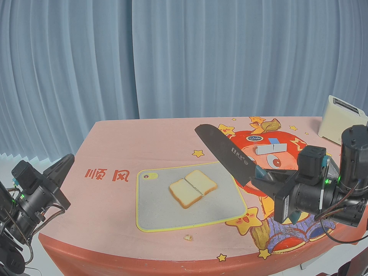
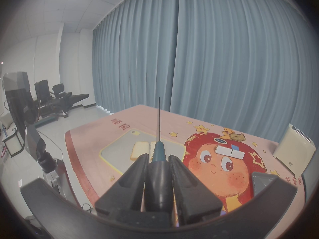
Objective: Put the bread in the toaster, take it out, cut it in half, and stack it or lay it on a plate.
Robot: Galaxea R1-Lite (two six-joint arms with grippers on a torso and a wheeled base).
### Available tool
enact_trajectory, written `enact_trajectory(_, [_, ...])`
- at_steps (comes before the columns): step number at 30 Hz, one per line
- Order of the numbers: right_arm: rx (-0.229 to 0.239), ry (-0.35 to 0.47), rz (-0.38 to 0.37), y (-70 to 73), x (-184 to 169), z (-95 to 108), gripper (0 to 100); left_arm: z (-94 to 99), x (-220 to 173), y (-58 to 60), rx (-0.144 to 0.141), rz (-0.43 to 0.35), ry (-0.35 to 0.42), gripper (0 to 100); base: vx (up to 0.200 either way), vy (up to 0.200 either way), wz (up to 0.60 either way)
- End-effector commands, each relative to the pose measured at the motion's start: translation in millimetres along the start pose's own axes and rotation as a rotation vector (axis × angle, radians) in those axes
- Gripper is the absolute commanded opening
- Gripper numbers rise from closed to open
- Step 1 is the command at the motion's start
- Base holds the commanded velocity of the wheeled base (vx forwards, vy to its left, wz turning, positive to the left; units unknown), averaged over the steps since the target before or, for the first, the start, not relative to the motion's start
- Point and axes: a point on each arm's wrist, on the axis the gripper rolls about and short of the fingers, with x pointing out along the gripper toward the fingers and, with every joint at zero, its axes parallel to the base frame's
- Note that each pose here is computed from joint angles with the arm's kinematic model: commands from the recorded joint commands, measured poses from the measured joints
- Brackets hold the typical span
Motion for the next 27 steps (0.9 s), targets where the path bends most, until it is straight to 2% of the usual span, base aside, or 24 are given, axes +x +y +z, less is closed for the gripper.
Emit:
enact_trajectory(1, [0.034, -0.068, -0.026, -8.8, -2.3, -1.5, 0, 15.9, -34.0, 4.9, 0.015, 0.080, -0.094, 0, 0.000, 0.000, 0.00])
enact_trajectory(4, [0.048, -0.103, -0.038, -11.3, 0.5, -1.5, 0, 19.3, -44.1, 5.9, 0.021, 0.106, -0.104, 0, 0.000, 0.000, 0.00])
enact_trajectory(6, [0.071, -0.184, -0.035, -11.3, 1.2, 1.3, 0, 15.2, -57.3, 5.8, 0.015, 0.132, -0.047, 0, 0.000, 0.000, 0.00])
enact_trajectory(9, [0.071, -0.206, -0.035, -11.8, 0.2, -3.1, 0, 12.4, -70.3, 2.8, 0.011, 0.136, -0.016, 0, 0.000, 0.000, 0.00])
enact_trajectory(17, [0.082, -0.217, -0.045, -15.7, -0.8, -2.8, 0, 13.1, -111.6, -4.6, 0.037, 0.210, -0.080, 0, 0.000, 0.000, 0.00])
enact_trajectory(22, [0.084, -0.225, -0.047, -13.7, -0.6, -0.4, 0, 8.9, -135.1, -12.4, 0.060, 0.221, -0.127, 0, 0.000, 0.000, 0.00])
enact_trajectory(27, [0.079, -0.231, -0.044, -13.6, -3.1, 0.1, 0, 3.2, -144.7, -15.8, 0.065, 0.224, -0.126, 0, 0.000, 0.000, 0.00])
